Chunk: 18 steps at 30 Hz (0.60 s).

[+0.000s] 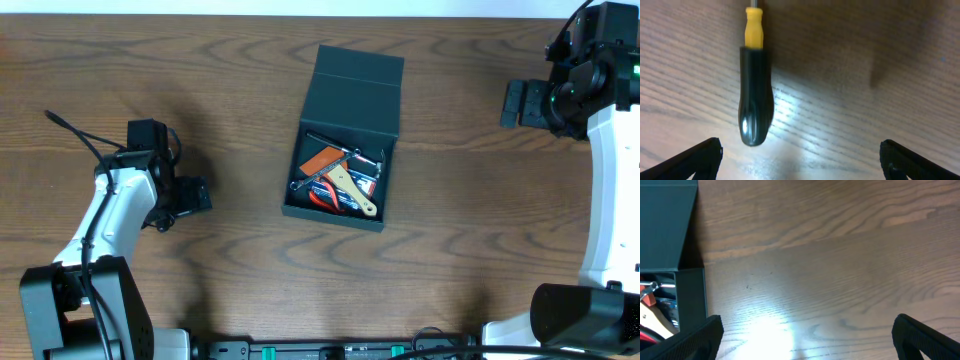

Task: Pack container
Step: 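Lower the left gripper onto the yellow-black screwdriver handle and grasp it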

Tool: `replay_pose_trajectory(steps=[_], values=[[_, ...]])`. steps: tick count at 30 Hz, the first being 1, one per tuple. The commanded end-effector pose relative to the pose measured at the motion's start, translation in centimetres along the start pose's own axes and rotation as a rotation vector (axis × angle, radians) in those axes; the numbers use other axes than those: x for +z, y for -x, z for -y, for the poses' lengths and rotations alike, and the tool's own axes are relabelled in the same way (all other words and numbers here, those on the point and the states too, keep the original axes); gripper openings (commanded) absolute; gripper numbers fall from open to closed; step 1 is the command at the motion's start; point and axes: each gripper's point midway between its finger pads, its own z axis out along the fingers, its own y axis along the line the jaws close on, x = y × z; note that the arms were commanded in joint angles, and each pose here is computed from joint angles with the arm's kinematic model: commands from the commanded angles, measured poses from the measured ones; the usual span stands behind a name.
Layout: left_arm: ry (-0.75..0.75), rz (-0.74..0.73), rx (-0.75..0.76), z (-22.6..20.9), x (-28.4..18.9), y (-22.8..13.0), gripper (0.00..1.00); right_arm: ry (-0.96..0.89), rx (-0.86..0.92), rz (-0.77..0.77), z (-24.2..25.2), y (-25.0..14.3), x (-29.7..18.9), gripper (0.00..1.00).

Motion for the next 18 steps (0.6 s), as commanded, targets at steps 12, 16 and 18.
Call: replay_pose_trajectory(steps=[12,16,18], values=[[0.013,0.015,0.000,-1.0,2.0,1.4,0.99,-0.014,-0.014,-0.033,0.5,-0.8,0.2,0.99],[0.017,0.005,-0.019,-1.5,2.9,1.6,0.99,-0.014,-0.014,-0.035,0.5,-0.8,0.2,0.99],[0.019,0.000,-0.028,-1.7,3.4,1.7,0.98,-0.015,-0.014,-0.037,0.5,-0.9,0.2,0.99]])
